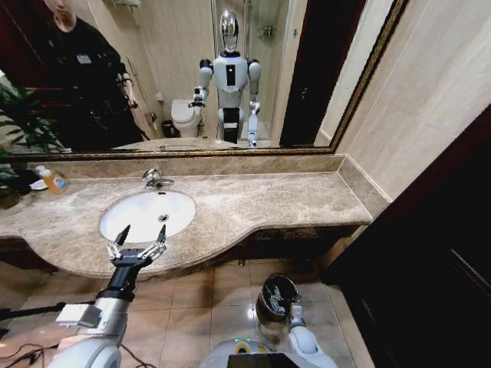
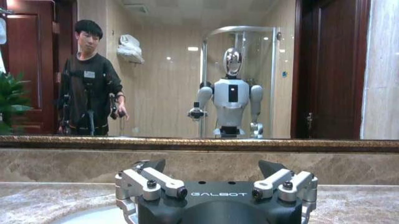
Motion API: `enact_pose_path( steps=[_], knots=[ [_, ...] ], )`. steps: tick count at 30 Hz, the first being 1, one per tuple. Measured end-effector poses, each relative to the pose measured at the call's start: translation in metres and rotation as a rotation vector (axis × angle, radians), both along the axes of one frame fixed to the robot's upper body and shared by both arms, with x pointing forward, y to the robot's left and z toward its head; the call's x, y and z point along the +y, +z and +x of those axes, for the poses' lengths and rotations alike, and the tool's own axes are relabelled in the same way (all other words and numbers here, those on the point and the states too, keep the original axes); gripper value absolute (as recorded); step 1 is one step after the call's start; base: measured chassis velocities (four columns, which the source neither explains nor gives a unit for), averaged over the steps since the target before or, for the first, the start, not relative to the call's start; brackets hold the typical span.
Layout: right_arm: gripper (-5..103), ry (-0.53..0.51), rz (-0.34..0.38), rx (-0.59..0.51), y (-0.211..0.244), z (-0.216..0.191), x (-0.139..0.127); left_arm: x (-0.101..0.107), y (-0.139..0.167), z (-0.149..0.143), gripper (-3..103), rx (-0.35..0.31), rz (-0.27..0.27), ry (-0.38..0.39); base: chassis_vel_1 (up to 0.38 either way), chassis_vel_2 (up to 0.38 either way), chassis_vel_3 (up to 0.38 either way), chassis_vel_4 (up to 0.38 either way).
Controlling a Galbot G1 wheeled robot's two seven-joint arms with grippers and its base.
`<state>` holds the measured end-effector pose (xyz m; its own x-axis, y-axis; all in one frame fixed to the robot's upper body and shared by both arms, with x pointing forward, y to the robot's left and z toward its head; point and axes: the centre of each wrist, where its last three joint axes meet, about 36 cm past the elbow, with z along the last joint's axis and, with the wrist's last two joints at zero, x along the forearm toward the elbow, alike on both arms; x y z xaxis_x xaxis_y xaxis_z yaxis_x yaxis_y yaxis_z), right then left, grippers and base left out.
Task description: Pick up the trash from the sink and place it in the trash bin.
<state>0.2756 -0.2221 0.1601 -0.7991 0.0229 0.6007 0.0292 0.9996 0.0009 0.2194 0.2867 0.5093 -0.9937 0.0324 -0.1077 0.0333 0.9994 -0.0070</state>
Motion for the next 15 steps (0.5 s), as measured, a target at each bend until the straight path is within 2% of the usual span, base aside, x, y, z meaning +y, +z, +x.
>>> enact_pose_path(
  steps=[5,7,10,12,13,15],
  knots=[
    [100,0.003,0.010,-0.055,0.030,0.000,-0.011,0.000,0.000,0.000,100,0.000,0.000,0.000,0.000,0.000,0.000,0.000],
    [100,0.000,0.048,-0.085,0.058,0.002,-0.018,0.000,0.000,0.000,100,0.000,0.000,0.000,0.000,0.000,0.000,0.000],
    [100,-0.001,0.074,-0.110,0.078,0.004,-0.022,0.000,0.000,0.000,100,0.000,0.000,0.000,0.000,0.000,0.000,0.000],
    [100,-0.006,0.112,-0.166,0.116,0.006,-0.026,0.000,0.000,0.000,100,0.000,0.000,0.000,0.000,0.000,0.000,0.000],
    [100,-0.006,0.112,-0.166,0.116,0.006,-0.026,0.000,0.000,0.000,100,0.000,0.000,0.000,0.000,0.000,0.000,0.000],
    [100,-0.013,0.125,-0.224,0.146,0.007,-0.026,0.000,0.000,0.000,100,0.000,0.000,0.000,0.000,0.000,0.000,0.000]
  ],
)
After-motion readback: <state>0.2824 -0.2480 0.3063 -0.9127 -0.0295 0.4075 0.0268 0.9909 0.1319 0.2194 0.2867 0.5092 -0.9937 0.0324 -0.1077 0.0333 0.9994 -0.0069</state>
